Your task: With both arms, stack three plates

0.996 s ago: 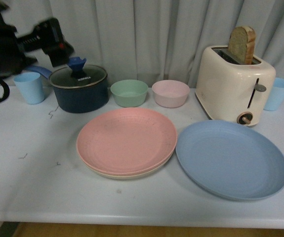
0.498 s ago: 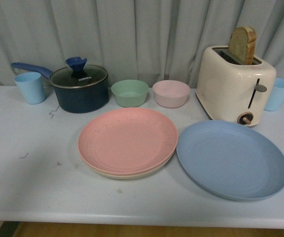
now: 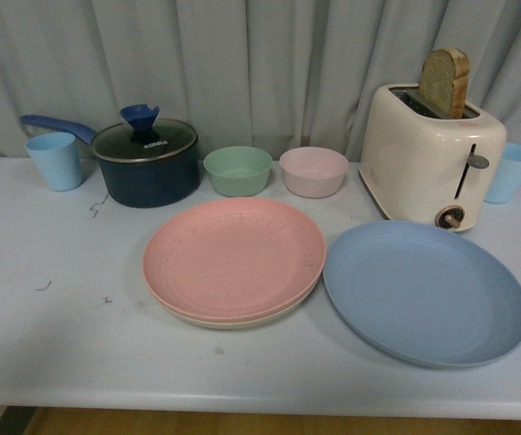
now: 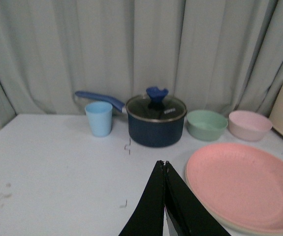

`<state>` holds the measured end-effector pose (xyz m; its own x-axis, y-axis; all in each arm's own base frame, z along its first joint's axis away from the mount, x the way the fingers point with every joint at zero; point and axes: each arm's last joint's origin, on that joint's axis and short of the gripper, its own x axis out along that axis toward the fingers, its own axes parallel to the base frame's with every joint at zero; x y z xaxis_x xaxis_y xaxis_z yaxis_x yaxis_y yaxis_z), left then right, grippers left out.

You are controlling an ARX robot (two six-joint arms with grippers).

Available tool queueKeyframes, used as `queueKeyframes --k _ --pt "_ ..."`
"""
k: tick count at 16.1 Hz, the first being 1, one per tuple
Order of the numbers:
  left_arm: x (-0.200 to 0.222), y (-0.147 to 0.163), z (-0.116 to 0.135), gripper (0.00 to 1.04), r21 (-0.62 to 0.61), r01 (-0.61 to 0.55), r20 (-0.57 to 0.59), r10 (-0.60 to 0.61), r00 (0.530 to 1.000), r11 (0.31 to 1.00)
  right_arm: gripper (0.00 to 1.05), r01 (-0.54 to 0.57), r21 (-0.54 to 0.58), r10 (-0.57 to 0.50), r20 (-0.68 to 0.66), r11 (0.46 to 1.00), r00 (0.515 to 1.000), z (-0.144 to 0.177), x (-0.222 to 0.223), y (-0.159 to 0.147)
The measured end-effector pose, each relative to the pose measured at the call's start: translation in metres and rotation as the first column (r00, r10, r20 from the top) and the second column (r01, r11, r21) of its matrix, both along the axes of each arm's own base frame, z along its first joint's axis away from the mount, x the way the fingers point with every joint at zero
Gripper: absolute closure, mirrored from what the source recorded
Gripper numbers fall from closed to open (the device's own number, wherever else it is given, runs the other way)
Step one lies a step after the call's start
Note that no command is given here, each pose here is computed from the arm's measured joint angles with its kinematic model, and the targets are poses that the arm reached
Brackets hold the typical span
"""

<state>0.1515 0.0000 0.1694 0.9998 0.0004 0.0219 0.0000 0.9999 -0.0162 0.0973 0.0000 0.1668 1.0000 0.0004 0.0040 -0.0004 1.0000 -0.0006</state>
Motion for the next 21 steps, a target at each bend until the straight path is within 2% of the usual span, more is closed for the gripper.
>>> queueKeyframes --k 2,9,21 --pt "-0.008 0.000 -0.008 1.03 0.000 0.002 -0.052 -0.002 0.999 1.000 0.06 0.000 0.000 0.000 -0.001 1.000 1.000 0.000 0.000 0.000" --pt "-0.026 0.000 0.001 1.03 0.000 0.000 -0.008 0.000 1.000 1.000 0.06 0.000 0.000 0.000 0.000 1.000 1.000 0.000 0.000 0.000" --pt "-0.043 0.000 0.000 1.03 0.000 0.000 -0.011 0.000 1.000 1.000 0.06 0.000 0.000 0.000 0.000 1.000 1.000 0.000 0.000 0.000"
